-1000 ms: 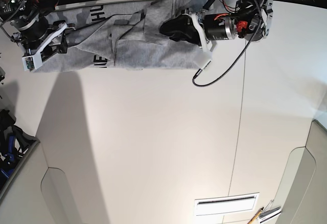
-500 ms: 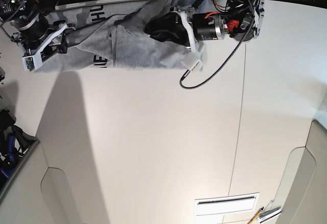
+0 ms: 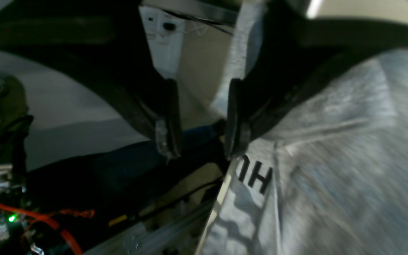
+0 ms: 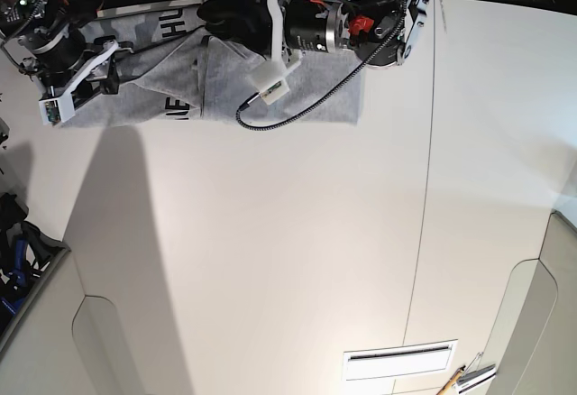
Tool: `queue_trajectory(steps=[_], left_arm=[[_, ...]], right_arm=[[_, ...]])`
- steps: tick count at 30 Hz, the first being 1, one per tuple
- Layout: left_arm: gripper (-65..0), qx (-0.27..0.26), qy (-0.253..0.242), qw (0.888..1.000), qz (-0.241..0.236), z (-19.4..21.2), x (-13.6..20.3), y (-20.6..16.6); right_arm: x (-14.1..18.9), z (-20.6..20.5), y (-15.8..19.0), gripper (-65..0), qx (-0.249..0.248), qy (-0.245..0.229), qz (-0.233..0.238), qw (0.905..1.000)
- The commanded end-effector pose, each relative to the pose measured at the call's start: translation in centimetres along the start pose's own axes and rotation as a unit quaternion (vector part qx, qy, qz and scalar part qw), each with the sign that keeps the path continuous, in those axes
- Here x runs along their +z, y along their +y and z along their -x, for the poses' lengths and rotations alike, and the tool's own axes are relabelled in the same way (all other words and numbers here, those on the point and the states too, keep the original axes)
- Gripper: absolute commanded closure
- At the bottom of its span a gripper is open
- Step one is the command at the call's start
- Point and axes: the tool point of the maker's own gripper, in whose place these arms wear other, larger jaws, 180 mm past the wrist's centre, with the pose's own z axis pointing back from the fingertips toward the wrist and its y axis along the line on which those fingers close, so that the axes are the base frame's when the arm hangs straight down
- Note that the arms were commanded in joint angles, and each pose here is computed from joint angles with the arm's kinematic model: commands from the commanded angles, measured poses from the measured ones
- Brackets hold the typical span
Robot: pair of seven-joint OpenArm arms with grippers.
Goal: Fold the T-shirt properly
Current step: 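Press the folded bundle down with the left gripper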
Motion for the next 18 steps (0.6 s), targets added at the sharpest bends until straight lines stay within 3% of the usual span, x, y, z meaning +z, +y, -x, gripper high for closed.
queue_trajectory(steps=[1, 7, 13, 15, 18], left_arm=[[-23.9, -0.024, -0.031, 0.999, 0.012, -2.1, 0.5, -1.1], [-23.9, -0.101, -0.076, 0.990, -0.069, -5.9, 4.5, -0.5], [-23.8, -0.100, -0.073, 0.974, -0.187, -5.4, 7.1, 4.7], [-22.8, -0.095, -0.063, 0.973, -0.203, -4.6, 7.1, 5.7], [-16.2, -0.081, -0.051, 0.974, -0.205, -3.6, 6.8, 6.3]], right_arm=[[0.3, -0.9, -0.2, -26.7, 0.003, -0.018, 0.002, 0.9998], [0.3, -0.9, -0.2, -26.7, 0.004, -0.018, 0.002, 0.9998], [0.5, -1.1, -0.6, -26.7, 0.012, -0.018, 0.006, 0.9998], [0.5, -1.2, -0.9, -26.7, 0.016, -0.018, 0.008, 0.9997], [0.6, -1.2, -1.0, -26.7, 0.018, -0.018, 0.009, 0.9996]])
